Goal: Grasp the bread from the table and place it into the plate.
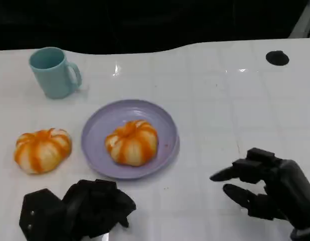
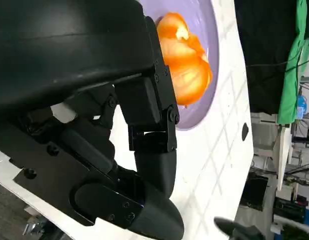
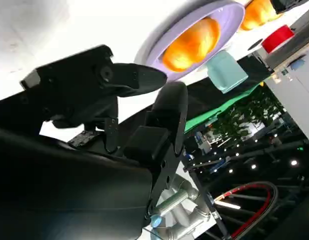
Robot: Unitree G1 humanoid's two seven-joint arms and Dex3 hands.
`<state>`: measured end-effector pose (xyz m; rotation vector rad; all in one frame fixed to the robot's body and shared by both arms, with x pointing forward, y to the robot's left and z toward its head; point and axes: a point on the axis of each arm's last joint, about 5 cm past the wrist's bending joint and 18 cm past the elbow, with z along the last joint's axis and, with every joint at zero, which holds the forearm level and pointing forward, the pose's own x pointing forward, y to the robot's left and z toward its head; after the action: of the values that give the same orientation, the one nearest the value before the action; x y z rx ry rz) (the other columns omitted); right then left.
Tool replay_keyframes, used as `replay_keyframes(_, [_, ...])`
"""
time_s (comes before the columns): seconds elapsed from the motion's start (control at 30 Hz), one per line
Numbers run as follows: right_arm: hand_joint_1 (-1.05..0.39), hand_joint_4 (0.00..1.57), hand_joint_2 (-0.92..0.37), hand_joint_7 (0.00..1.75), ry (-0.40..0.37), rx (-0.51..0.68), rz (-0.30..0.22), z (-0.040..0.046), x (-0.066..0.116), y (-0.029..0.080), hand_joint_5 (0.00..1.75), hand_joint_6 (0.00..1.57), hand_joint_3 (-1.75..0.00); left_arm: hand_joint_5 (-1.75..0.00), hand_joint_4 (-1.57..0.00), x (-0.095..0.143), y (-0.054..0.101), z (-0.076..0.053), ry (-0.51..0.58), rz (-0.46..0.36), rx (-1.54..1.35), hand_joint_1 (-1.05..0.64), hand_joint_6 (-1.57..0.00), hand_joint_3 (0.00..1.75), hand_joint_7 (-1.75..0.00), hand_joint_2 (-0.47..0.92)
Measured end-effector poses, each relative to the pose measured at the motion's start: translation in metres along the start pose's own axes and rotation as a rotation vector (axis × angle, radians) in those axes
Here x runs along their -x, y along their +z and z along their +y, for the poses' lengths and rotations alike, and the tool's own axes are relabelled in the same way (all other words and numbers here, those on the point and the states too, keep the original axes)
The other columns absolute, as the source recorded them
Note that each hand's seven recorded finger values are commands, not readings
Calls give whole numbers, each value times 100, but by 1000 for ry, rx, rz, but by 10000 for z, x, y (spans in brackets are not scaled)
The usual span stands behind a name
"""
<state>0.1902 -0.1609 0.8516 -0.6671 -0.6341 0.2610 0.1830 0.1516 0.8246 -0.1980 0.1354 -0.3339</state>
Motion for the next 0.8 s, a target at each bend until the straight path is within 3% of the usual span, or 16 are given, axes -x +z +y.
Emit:
replay_keyframes(0.1, [-27, 77, -53, 121, 10, 3, 16, 8, 69, -4, 173, 78, -100, -151, -90, 4, -1, 1, 1, 0, 0, -105, -148, 22, -47, 65])
replay_keyframes(0.3, [-29, 76, -55, 139, 13, 14, 36, 46, 138, 1, 175, 71, -101, -151, -90, 22, -3, 2, 4, 3, 2, -105, -148, 22, -47, 65])
replay_keyframes(0.63, [-34, 81, -49, 140, -3, -68, 92, 132, 176, 0, 175, 74, -113, -151, -89, 39, -1, 15, 8, 4, -2, -104, -148, 23, -48, 67])
replay_keyframes(0.8, [-35, 80, -49, 141, 19, -104, 97, 150, 187, 4, 175, 74, -113, -151, -89, 50, 2, 25, 9, 6, -6, -105, -149, 22, -48, 66])
